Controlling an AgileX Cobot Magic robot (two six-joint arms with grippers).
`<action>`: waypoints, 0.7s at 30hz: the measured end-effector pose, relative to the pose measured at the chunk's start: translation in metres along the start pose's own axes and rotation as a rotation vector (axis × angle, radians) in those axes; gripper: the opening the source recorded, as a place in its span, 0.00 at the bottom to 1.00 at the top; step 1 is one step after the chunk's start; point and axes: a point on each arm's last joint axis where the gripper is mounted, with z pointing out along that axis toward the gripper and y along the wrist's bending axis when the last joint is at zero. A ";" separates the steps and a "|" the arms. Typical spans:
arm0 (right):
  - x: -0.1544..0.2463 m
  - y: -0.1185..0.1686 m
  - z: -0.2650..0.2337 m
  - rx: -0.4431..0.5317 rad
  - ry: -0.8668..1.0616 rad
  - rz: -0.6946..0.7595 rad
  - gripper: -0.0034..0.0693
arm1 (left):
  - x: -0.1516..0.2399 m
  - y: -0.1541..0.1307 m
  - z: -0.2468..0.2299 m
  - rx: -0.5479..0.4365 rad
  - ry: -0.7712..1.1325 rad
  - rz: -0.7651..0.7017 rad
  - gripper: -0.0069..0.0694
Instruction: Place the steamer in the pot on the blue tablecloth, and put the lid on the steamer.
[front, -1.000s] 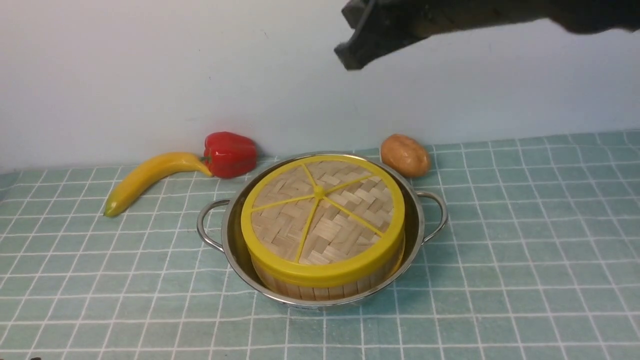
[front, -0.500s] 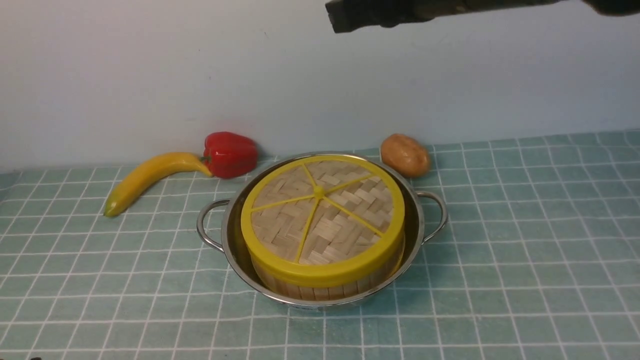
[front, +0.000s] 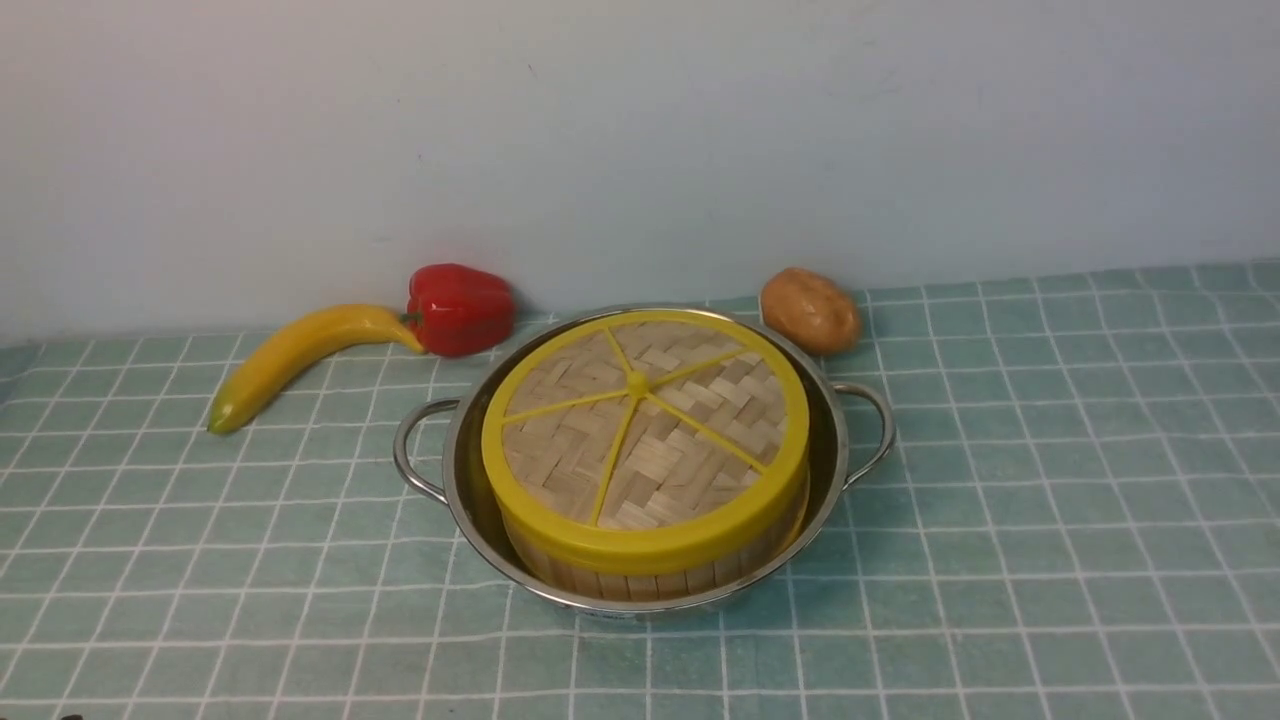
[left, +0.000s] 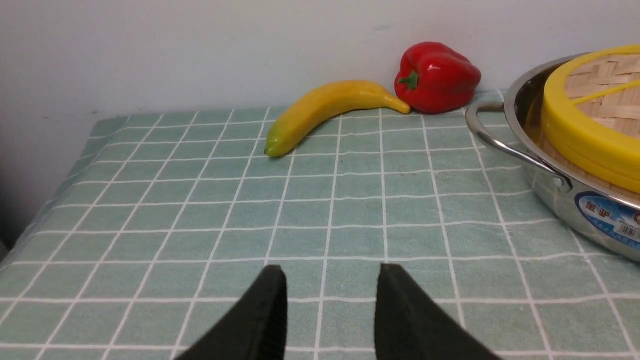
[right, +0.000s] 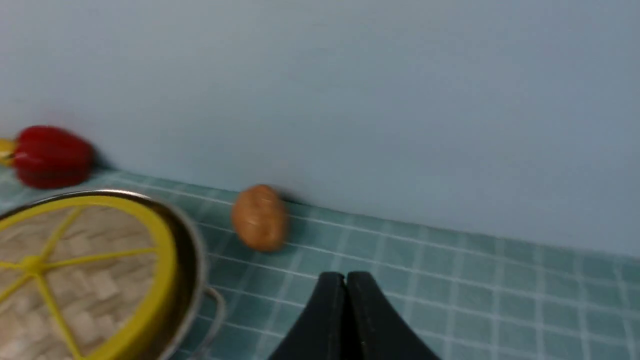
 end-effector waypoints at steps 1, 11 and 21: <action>0.006 -0.002 -0.001 0.011 0.008 0.007 0.06 | 0.000 0.000 0.000 0.000 0.000 0.000 0.41; 0.121 -0.026 -0.065 0.105 -0.352 0.084 0.08 | 0.000 0.000 0.000 0.000 0.000 0.000 0.41; 0.217 -0.032 -0.026 0.086 -0.260 0.107 0.12 | 0.000 0.000 0.000 0.000 0.000 0.000 0.41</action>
